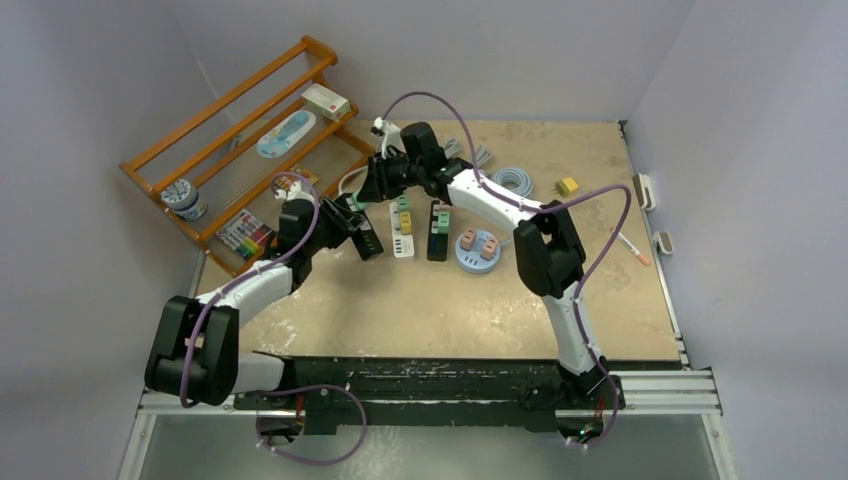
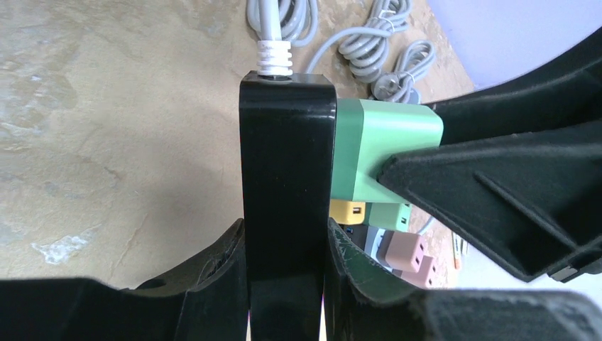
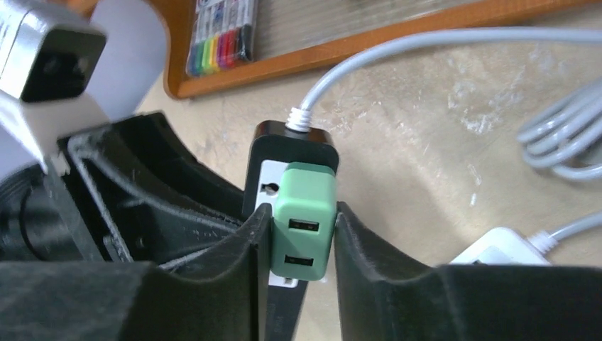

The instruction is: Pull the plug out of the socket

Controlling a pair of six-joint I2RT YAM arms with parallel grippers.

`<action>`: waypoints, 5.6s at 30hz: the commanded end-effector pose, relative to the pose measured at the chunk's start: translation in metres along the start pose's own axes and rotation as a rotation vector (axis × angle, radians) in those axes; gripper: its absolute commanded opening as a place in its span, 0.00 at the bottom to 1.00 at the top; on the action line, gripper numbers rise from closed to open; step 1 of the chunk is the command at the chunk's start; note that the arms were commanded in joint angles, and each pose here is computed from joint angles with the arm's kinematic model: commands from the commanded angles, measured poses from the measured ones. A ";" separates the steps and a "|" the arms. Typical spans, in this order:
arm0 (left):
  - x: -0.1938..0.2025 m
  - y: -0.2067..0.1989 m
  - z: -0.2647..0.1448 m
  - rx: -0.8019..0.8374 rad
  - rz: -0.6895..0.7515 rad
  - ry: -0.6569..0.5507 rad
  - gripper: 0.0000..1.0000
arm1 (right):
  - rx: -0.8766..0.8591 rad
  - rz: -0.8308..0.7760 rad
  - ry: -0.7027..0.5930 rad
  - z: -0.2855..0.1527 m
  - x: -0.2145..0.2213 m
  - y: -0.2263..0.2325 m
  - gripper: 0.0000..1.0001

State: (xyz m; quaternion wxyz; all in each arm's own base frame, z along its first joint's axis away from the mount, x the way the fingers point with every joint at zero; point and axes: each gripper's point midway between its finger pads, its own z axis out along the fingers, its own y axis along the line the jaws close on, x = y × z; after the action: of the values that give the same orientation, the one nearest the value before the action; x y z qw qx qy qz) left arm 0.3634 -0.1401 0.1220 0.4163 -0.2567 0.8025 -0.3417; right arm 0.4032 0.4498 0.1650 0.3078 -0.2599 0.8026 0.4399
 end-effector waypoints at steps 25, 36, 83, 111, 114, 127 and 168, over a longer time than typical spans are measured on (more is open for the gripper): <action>-0.034 0.014 -0.002 -0.147 0.026 -0.138 0.00 | 0.138 -0.248 -0.300 -0.131 -0.069 0.055 0.00; -0.035 0.022 -0.002 -0.183 0.021 -0.148 0.00 | 0.133 -0.056 -0.357 -0.211 -0.053 -0.017 0.00; -0.015 0.029 0.019 -0.175 -0.048 -0.064 0.00 | 0.439 0.835 -0.525 -0.332 0.174 -0.169 0.00; -0.021 0.038 0.019 -0.258 0.004 0.009 0.36 | 0.720 1.107 -0.491 -0.400 0.237 -0.249 0.49; -0.024 0.048 0.016 -0.314 0.037 0.016 0.39 | 0.843 1.086 -0.487 -0.417 0.240 -0.258 0.68; -0.069 0.048 -0.005 -0.487 0.210 -0.052 0.68 | 1.123 0.728 -0.609 -0.449 0.140 -0.234 0.92; -0.137 -0.209 -0.170 0.331 0.672 -0.294 0.84 | 0.528 -0.207 -0.169 -0.119 -0.003 -0.041 0.96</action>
State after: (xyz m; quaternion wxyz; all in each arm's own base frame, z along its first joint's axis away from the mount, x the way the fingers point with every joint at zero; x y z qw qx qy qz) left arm 0.3146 -0.1249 0.4153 0.6444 0.0530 0.7079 -0.2843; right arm 0.3930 0.3196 0.1703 0.4530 -0.2100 0.8454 0.1899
